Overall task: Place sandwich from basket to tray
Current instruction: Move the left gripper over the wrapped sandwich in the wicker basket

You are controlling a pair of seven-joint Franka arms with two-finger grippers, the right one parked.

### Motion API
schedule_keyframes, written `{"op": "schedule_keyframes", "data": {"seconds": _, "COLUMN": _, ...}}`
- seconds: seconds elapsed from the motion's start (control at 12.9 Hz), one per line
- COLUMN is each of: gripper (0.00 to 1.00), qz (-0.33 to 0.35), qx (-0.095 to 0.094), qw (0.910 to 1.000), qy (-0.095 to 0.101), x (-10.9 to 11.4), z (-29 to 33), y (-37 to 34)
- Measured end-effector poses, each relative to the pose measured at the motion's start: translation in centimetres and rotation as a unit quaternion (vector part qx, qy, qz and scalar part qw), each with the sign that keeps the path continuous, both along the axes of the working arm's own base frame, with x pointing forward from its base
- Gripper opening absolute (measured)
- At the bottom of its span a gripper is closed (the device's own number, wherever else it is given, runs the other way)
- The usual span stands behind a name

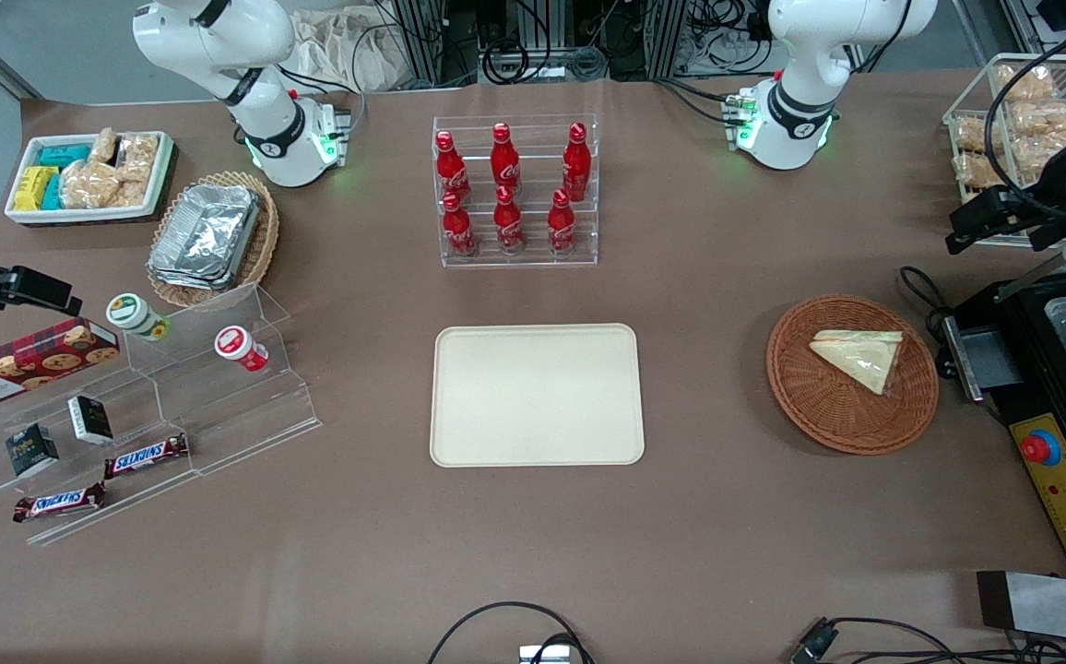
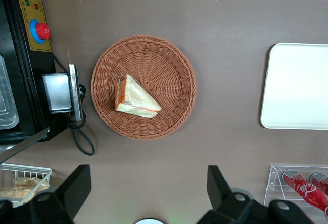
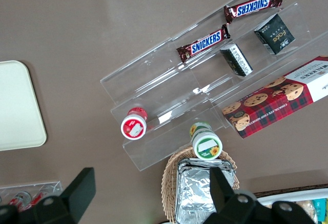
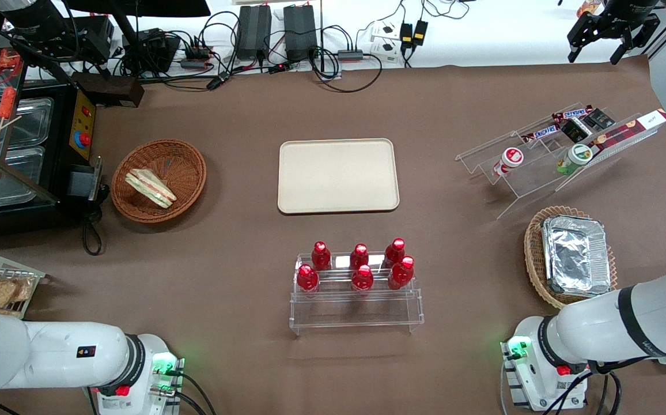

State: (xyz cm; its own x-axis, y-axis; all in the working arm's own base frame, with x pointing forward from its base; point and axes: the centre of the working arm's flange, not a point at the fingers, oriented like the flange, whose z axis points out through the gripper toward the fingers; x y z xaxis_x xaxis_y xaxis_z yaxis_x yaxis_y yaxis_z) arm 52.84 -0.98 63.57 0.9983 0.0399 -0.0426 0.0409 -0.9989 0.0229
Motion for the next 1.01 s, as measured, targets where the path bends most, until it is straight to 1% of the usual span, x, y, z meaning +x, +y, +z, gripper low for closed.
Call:
{"op": "schedule_keyframes", "data": {"seconds": 0.31, "gripper": 1.00, "qz": 0.009, "qx": 0.001, "qw": 1.0000, "qy": 0.001, "x": 0.0, "z": 0.0, "y": 0.0}}
{"op": "schedule_keyframes", "data": {"seconds": 0.47, "gripper": 1.00, "qz": 0.024, "qx": 0.002, "qw": 0.9997, "qy": 0.007, "x": 0.2, "z": -0.5, "y": 0.0}}
{"op": "schedule_keyframes", "data": {"seconds": 0.54, "gripper": 1.00, "qz": 0.040, "qx": 0.004, "qw": 0.9991, "qy": 0.015, "x": 0.5, "z": -1.1, "y": 0.0}}
{"op": "schedule_keyframes", "data": {"seconds": 0.78, "gripper": 1.00, "qz": 0.092, "qx": 0.013, "qw": 0.9943, "qy": 0.052, "x": 2.1, "z": -5.2, "y": -0.1}}
{"op": "schedule_keyframes", "data": {"seconds": 0.86, "gripper": 1.00, "qz": 0.105, "qx": 0.016, "qw": 0.9926, "qy": 0.059, "x": 2.5, "z": -6.7, "y": -0.1}}
{"op": "schedule_keyframes", "data": {"seconds": 1.01, "gripper": 1.00, "qz": 0.137, "qx": 0.020, "qw": 0.9883, "qy": 0.063, "x": 2.9, "z": -9.5, "y": 0.0}}
